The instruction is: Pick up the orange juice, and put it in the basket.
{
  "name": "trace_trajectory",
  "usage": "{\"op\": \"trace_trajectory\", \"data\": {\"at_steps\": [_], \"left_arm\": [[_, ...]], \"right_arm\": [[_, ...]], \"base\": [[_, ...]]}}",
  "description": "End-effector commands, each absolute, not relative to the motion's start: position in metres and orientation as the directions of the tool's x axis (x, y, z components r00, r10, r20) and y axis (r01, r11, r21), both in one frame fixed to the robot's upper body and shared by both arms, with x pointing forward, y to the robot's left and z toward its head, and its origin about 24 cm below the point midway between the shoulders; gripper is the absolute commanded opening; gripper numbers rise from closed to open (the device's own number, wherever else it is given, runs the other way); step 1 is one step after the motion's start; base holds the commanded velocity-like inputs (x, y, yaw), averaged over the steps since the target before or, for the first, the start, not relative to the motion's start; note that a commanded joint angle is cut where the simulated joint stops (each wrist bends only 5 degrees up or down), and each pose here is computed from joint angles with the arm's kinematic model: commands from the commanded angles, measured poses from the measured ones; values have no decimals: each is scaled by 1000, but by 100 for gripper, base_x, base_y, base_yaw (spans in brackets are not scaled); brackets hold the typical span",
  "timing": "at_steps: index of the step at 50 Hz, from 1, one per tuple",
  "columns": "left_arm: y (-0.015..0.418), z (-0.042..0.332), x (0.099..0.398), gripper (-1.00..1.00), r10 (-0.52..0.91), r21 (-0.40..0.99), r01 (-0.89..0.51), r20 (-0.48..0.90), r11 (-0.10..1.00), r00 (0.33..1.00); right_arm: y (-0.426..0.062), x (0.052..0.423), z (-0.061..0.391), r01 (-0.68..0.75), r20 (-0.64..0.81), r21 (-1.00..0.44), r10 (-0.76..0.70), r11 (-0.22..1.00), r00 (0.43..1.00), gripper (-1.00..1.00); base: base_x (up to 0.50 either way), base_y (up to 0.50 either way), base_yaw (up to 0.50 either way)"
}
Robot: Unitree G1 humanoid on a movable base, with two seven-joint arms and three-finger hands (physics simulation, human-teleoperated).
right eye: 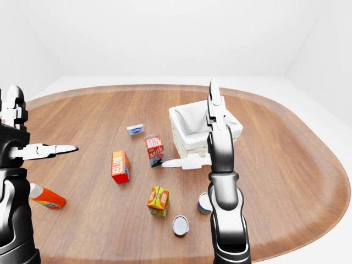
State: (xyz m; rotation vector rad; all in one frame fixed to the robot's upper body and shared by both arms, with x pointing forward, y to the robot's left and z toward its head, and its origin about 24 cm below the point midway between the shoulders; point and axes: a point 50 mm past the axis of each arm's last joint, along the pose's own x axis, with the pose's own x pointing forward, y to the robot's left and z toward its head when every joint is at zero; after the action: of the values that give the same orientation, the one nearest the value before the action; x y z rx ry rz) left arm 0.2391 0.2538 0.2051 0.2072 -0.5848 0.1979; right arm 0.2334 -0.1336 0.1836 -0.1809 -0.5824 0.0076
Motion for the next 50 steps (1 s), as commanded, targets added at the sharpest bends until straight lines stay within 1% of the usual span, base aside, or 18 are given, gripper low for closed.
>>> {"op": "trace_trajectory", "data": {"at_steps": [1, 10, 16, 19, 21, 23, 28, 33, 35, 45, 50], "left_arm": [[254, 206, 237, 100, 125, 139, -244, 569, 960, 813], [254, 206, 237, 100, 124, 139, -244, 569, 960, 813], [254, 206, 237, 100, 124, 139, -244, 569, 960, 813], [254, 206, 237, 100, 124, 139, -244, 569, 960, 813], [254, 206, 237, 100, 124, 139, -244, 569, 960, 813], [254, 206, 237, 100, 124, 139, -244, 569, 960, 813], [254, 206, 237, 100, 125, 139, -245, 569, 960, 813], [254, 206, 237, 100, 124, 140, -244, 569, 960, 813], [254, 206, 237, 100, 124, 140, -244, 569, 960, 813], [254, 206, 237, 100, 125, 139, -244, 569, 960, 813], [254, 206, 237, 100, 124, 139, -244, 569, 960, 813]], "right_arm": [[-133, 233, 183, 42, 546, -176, 62, 983, 836, 100], [-133, 232, 184, 33, 547, -168, 65, 985, 835, 100], [-133, 232, 190, 57, 571, -181, 58, 982, 819, 100], [-131, 231, 193, 60, 584, -211, 76, 976, 808, 100], [-129, 232, 194, 79, 585, -256, 90, 963, 806, 100], [-126, 231, 196, 67, 589, -272, 111, 960, 800, 100], [-116, 229, 200, 62, 587, -377, 187, 924, 788, 100], [-110, 230, 198, 52, 565, -427, 221, 903, 795, 100], [-105, 230, 194, 43, 541, -472, 251, 880, 803, 100], [-92, 228, 189, 14, 491, -554, 313, 832, 813, 100], [-84, 225, 184, -10, 448, -615, 359, 789, 819, 100]], "base": [[50, -10, 0], [50, -10, 0], [3, 0, 0], [0, 0, 0], [0, 0, 0], [0, 0, 0], [0, 0, 0], [0, 0, 0], [0, 0, 0], [0, 0, 0], [0, 0, 0]]}}
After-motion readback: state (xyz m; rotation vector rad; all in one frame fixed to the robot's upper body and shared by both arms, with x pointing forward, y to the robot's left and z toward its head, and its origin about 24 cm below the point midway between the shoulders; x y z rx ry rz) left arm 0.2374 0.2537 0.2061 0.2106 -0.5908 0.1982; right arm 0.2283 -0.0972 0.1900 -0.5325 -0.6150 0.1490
